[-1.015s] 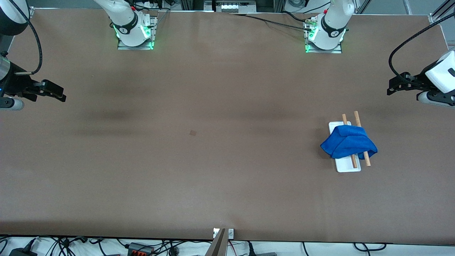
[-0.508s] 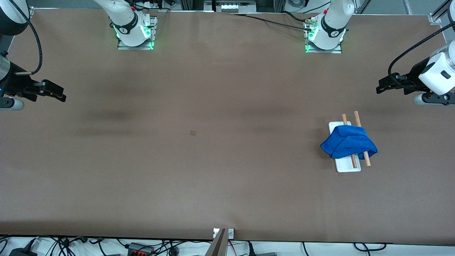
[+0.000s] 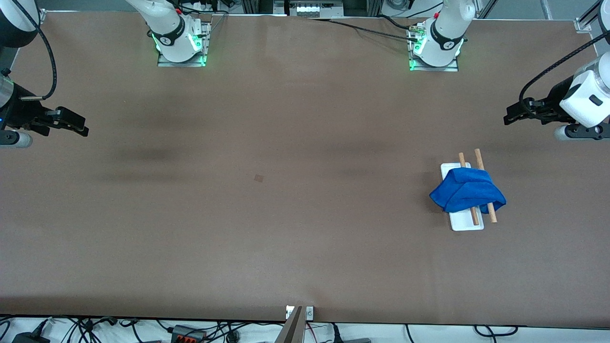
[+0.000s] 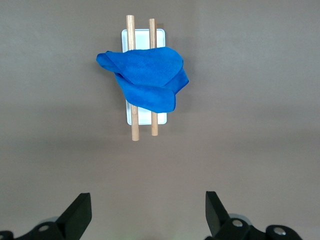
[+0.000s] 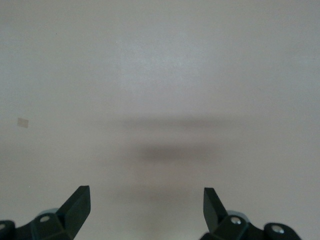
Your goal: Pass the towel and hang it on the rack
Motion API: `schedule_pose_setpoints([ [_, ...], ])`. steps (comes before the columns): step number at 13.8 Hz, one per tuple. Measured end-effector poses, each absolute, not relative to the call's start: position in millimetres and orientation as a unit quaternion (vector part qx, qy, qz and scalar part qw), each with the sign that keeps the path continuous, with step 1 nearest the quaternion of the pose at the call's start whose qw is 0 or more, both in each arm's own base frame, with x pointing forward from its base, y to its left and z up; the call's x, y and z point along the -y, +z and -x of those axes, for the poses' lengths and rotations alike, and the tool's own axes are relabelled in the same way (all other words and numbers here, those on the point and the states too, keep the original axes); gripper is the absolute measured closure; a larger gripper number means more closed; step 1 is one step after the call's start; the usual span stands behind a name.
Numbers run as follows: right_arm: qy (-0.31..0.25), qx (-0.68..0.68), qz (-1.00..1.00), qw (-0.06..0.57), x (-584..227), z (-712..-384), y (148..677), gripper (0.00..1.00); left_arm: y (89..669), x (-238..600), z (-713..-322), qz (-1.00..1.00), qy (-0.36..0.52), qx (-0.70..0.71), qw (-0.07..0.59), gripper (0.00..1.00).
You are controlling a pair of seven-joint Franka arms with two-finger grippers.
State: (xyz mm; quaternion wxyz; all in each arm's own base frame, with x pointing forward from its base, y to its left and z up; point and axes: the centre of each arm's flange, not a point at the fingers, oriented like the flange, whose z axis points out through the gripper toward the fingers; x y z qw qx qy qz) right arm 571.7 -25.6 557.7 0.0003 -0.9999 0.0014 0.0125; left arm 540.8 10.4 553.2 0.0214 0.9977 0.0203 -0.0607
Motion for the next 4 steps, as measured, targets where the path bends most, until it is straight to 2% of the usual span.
schedule_pose_setpoints([
  [4,0.013,-0.001,1.0,0.0,25.6,-571.7,557.7,0.0,555.3,-6.9,-540.6,-0.998,-0.057,-0.016,0.017,0.0],
])
